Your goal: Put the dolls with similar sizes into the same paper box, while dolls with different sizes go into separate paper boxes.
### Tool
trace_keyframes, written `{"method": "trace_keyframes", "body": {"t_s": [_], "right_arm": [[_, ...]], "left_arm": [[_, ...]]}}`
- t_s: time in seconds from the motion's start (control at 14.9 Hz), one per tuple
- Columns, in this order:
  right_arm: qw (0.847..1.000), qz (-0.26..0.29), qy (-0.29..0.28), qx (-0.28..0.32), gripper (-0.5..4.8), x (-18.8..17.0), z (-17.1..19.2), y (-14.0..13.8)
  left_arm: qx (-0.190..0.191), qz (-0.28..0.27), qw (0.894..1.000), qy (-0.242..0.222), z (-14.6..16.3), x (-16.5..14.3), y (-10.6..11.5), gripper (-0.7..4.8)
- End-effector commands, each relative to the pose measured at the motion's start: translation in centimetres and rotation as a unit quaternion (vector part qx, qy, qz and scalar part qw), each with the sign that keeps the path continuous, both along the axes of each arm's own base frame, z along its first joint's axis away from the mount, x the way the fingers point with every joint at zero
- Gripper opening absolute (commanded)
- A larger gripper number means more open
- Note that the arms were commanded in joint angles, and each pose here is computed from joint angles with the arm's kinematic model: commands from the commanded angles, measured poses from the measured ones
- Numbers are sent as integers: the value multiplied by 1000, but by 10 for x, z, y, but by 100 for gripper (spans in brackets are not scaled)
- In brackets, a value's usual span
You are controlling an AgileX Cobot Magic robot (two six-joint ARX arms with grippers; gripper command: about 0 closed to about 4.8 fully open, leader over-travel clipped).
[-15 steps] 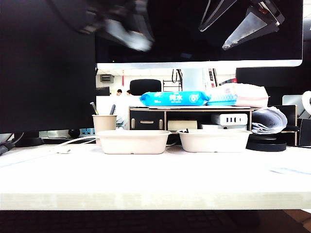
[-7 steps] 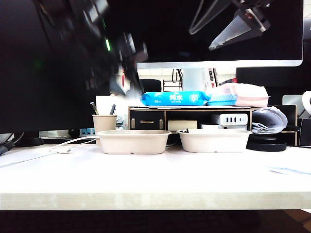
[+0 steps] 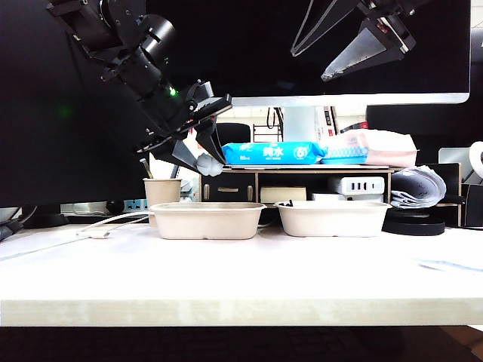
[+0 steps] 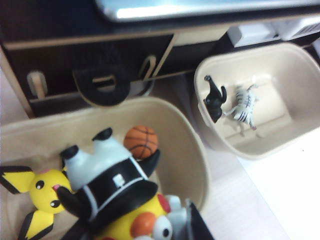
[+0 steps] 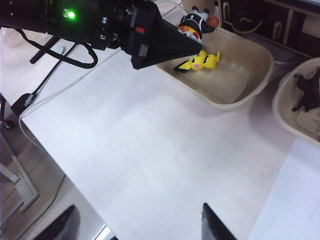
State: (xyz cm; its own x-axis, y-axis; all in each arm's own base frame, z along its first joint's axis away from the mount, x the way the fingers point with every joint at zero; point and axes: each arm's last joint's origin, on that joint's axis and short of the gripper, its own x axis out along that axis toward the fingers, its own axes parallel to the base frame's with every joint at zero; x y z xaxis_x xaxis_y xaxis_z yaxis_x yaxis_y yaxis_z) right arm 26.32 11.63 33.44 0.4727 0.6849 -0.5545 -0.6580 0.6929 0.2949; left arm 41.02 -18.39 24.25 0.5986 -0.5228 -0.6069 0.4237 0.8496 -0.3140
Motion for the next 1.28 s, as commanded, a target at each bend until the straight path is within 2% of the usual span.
{"method": "trace_keyframes", "body": {"t_s": [0.07,0.13,0.2,0.34,0.47,0.74,0.94,1.08,1.14,1.21,1.28], "right_arm": [[1000,1,-9,8,314,0,4,0],[1000,0,-8,8,314,0,4,0],[1000,-2,-5,10,314,0,4,0],[1000,-3,-3,11,314,0,4,0],[1000,-2,-1,12,314,-1,4,0],[1000,-1,9,9,314,-2,3,0],[1000,-1,-13,15,314,-1,12,0],[999,-12,-47,24,314,-3,44,-6],[996,-12,-76,34,314,-8,64,-8],[989,-40,-139,40,328,-27,104,-17],[987,-47,-149,40,328,-34,114,-20]], "left_arm": [[-12,-13,1000,-8,6,0,0,-6],[-12,-13,1000,-10,6,0,-1,-5],[-7,-18,1000,-14,6,0,-1,40],[-6,-17,1000,-15,6,0,0,289],[-6,-17,1000,-15,6,0,0,477],[-7,-17,1000,-16,8,-1,0,479],[-20,-32,999,-17,30,-12,4,479],[-23,-27,998,-45,70,-34,14,462],[-22,-27,996,-80,96,-49,21,463],[-30,-25,989,-142,148,-88,38,471],[-32,-21,987,-154,161,-101,44,470]]}}
